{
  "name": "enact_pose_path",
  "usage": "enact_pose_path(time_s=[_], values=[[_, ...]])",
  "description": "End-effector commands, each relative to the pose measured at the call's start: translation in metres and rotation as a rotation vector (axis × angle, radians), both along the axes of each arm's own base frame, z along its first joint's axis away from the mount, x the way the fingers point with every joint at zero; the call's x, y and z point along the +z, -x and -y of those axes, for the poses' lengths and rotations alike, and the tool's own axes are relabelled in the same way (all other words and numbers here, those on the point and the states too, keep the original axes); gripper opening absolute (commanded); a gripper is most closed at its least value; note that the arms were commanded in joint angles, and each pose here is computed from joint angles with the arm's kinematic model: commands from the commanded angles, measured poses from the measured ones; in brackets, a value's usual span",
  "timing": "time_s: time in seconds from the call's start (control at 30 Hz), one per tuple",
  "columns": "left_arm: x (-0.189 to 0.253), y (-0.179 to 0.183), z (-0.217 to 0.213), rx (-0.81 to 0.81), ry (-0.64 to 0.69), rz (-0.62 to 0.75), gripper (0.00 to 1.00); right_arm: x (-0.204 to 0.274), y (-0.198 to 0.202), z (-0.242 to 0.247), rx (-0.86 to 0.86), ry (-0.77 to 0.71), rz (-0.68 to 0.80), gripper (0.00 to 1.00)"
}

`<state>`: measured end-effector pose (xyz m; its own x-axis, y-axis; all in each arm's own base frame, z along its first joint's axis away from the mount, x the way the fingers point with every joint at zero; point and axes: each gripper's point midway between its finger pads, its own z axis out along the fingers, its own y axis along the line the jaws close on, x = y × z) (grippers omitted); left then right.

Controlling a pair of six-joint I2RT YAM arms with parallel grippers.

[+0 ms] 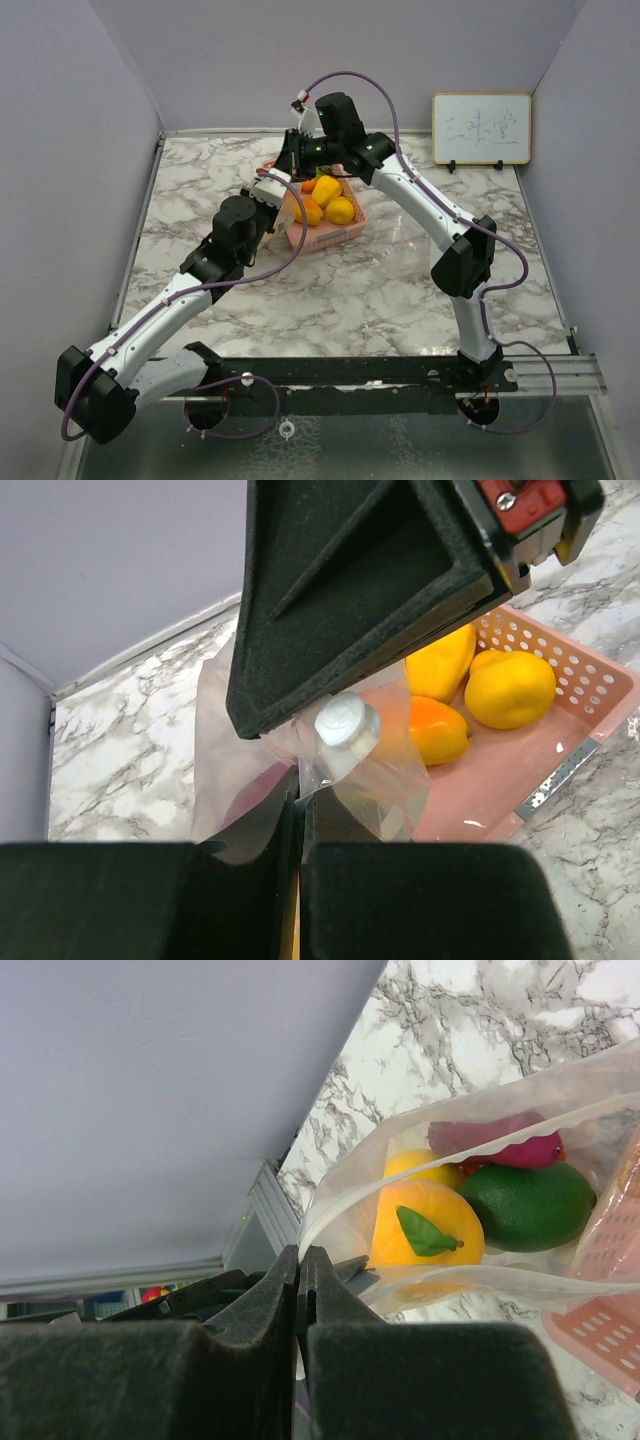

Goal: Place the food in the zip-top bag and seal the zipper
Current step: Zip the zipper food storage bag at the center of the board.

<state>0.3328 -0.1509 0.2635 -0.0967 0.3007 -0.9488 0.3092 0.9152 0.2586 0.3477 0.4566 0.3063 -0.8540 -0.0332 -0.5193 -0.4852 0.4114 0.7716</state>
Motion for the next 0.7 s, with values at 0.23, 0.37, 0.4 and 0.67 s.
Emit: enact_pose_path(time_s=[0.23, 0.37, 0.4, 0.67], values=[[0.060, 0.022, -0.021, 0.060, 0.080, 0.018, 0.00, 0.060, -0.037, 0.083, -0.099, -0.089, 0.252, 0.30], [0.093, 0.044, -0.025, 0.043, 0.135, -0.044, 0.00, 0.073, -0.031, 0.110, -0.054, -0.168, 0.426, 0.32], [0.100, 0.050, -0.023, 0.017, 0.150, -0.055, 0.00, 0.074, -0.023, 0.111, -0.014, -0.188, 0.468, 0.32], [0.101, 0.108, 0.006, -0.208, 0.299, -0.261, 0.00, 0.101, 0.039, 0.123, 0.231, -0.296, 0.929, 0.51]])
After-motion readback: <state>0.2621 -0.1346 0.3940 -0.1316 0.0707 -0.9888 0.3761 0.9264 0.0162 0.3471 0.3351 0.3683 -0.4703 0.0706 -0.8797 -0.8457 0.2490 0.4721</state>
